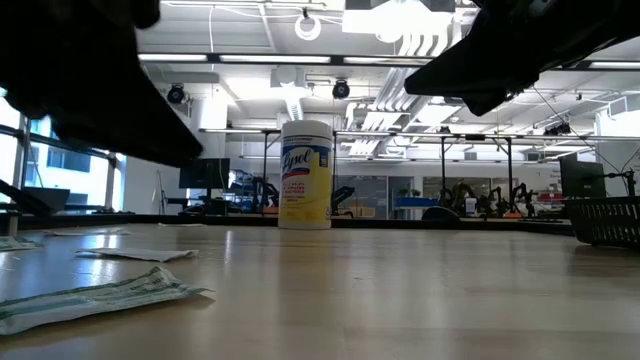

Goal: Pick & Place First Aid Supplies
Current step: Put the white bandage pad into the right black bin

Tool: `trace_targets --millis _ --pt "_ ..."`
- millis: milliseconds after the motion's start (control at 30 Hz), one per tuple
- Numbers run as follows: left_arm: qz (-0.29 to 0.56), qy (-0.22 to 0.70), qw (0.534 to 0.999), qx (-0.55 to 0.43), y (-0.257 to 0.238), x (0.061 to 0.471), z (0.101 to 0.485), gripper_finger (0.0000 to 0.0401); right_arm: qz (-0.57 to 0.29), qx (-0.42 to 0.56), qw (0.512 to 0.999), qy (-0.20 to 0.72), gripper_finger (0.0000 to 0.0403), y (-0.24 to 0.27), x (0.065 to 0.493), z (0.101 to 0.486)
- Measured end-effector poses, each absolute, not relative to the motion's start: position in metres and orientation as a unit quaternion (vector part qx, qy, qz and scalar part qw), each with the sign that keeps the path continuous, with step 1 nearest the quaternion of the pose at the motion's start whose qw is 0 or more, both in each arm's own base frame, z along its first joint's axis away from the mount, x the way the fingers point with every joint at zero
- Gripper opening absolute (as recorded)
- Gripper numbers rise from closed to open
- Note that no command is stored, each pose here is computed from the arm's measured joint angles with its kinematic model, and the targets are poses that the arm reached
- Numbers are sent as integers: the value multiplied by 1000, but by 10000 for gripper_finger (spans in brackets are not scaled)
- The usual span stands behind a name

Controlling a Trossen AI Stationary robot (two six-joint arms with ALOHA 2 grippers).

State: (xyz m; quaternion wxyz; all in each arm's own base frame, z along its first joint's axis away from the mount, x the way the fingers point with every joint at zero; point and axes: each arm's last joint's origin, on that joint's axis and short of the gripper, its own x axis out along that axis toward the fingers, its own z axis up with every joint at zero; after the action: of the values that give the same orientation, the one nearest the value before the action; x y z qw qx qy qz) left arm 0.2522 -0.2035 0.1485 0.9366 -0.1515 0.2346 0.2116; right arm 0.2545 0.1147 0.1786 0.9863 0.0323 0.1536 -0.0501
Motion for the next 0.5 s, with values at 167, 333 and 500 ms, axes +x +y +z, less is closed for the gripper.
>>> trace_targets --millis 167,333,500 --pt "212 229 938 -151 -214 273 137 119 -50 35 986 157 2 115 254 178" --pt "265 253 921 -132 -226 293 131 119 -53 51 985 158 3 115 254 178" --pt "346 296 881 -129 -222 305 128 119 -54 54 984 161 3 115 254 177"
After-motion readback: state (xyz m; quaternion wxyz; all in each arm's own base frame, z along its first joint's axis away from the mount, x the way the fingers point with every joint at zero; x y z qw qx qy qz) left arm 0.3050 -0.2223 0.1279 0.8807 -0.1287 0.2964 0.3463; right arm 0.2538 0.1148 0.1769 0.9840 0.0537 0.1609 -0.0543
